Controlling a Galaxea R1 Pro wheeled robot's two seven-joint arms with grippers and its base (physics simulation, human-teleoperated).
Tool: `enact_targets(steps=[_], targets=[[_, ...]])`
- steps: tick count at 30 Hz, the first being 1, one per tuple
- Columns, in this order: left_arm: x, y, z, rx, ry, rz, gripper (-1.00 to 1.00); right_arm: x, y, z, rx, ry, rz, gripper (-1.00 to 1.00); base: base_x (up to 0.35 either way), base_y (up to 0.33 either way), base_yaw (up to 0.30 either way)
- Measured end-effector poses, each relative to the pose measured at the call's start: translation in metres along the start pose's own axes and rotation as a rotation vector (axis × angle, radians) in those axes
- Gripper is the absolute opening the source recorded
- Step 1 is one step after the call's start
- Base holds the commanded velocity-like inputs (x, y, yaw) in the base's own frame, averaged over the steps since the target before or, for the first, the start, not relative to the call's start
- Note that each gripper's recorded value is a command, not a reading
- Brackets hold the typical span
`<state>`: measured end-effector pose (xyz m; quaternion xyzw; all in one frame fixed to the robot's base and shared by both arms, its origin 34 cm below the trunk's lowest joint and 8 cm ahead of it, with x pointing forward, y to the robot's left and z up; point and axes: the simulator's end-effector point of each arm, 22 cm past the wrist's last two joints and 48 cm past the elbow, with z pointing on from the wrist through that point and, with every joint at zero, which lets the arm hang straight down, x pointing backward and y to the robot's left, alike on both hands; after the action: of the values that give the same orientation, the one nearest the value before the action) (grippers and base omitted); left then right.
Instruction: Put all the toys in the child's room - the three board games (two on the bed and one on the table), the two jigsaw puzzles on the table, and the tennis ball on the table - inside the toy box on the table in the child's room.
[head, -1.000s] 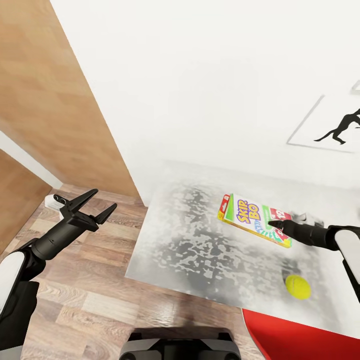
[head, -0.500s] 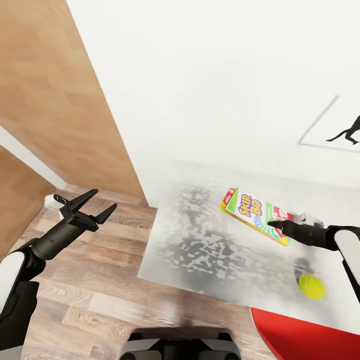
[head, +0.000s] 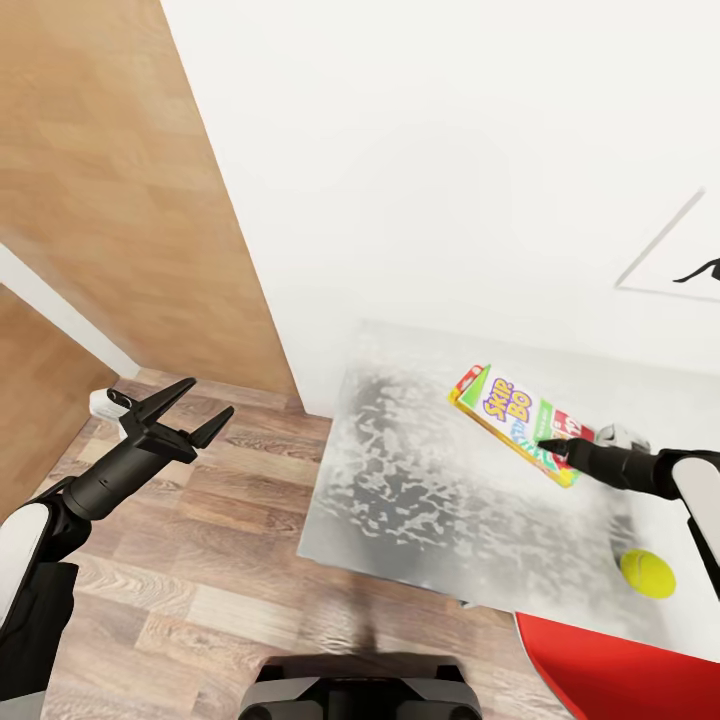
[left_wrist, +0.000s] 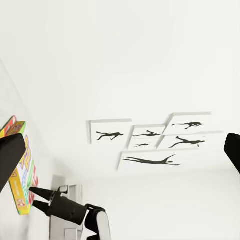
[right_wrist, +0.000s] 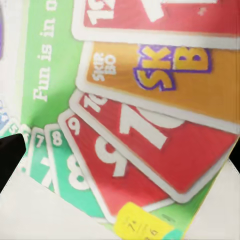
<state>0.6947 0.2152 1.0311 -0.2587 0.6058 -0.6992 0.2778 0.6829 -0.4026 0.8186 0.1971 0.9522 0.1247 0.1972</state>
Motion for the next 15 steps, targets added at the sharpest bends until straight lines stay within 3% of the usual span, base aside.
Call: enact_targets(steps=[15], targets=[[0.000, 0.000, 0.000, 0.000, 0.000, 0.000, 1.00, -0.018, -0.014, -0.009, 0.020, -0.037, 0.029, 1.00, 0.000, 0.004, 0.001]])
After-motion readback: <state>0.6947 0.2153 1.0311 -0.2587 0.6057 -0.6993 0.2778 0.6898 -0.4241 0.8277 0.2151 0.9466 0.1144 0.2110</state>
